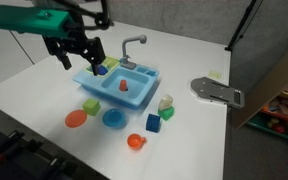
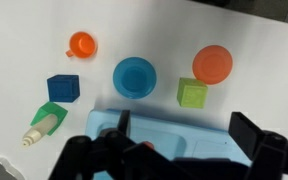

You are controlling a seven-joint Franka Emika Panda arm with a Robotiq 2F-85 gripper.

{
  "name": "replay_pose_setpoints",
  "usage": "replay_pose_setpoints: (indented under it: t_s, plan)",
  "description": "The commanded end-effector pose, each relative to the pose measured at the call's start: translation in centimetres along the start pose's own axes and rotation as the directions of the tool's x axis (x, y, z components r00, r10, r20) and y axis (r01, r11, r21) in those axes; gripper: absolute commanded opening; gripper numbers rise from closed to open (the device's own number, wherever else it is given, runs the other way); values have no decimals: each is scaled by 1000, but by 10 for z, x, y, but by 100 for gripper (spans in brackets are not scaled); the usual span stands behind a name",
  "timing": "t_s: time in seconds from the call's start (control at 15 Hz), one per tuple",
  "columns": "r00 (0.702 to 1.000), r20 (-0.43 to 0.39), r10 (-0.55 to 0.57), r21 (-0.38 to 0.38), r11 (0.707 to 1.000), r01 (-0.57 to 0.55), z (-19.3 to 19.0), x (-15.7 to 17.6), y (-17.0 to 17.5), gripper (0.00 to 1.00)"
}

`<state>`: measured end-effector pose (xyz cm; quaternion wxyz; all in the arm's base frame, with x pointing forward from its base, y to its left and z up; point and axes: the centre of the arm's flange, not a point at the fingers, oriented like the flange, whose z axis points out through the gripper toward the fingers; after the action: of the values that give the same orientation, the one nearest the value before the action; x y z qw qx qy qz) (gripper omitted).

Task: Put the light green object on the sink

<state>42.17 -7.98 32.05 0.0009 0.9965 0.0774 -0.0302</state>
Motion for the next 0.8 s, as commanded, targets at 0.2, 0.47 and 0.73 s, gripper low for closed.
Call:
replay_pose_setpoints:
  t_s: [0.2, 0.47, 0.73]
  plan:
    - [989, -31, 145, 28, 989, -145, 60, 19, -32, 100]
    - [972, -38, 230, -13, 973, -231, 94, 35, -42, 100]
    - [958, -40, 285, -35, 958, -286, 122, 39, -51, 100]
